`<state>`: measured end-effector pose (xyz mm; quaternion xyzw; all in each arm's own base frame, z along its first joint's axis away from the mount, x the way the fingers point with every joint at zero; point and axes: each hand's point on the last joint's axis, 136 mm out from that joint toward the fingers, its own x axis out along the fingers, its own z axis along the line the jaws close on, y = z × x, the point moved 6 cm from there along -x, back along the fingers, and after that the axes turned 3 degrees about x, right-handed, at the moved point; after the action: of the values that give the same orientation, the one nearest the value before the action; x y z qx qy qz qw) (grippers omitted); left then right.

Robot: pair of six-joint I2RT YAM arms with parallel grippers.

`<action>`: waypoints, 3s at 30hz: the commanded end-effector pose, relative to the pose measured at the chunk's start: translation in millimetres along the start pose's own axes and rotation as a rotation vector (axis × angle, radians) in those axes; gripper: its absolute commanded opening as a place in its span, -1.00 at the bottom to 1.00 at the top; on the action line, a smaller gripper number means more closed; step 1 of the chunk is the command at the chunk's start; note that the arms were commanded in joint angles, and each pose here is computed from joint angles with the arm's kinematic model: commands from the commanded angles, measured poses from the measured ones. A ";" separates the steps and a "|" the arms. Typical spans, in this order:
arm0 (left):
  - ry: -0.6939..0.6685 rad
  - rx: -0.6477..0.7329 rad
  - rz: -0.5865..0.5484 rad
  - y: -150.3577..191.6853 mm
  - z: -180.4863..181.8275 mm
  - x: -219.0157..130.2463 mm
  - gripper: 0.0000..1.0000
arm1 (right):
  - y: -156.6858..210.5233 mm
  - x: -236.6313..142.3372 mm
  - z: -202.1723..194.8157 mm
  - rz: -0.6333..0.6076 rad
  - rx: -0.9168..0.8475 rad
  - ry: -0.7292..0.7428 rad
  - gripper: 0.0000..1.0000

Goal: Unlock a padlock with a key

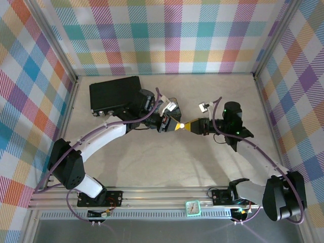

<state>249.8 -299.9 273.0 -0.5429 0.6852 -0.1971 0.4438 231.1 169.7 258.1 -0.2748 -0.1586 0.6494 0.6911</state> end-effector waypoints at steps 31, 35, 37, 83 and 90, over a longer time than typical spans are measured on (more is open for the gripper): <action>-0.282 -0.153 -0.396 -29.8 25.5 -57.8 0.87 | 9.3 23.9 -30.0 -0.014 0.046 0.102 -1.00; -0.373 -0.242 -0.491 -18.4 40.2 -66.8 0.88 | 10.5 22.7 -32.7 -0.034 0.046 0.122 -1.00; -0.429 -0.293 -0.526 -8.0 49.7 -69.2 0.88 | 10.1 21.4 -34.5 -0.041 0.040 0.154 -1.00; -0.902 -0.399 -0.345 105.9 180.3 87.0 0.08 | 41.6 1.5 -110.0 -0.228 0.265 0.609 -1.00; -0.865 -0.377 -0.340 102.5 177.3 89.6 -0.23 | 47.9 2.0 -117.8 -0.222 0.295 0.621 -1.00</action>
<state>336.7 -294.4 68.1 -0.7477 0.3291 0.1332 0.5611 263.9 150.0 141.2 -0.3466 0.1274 0.4675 0.8032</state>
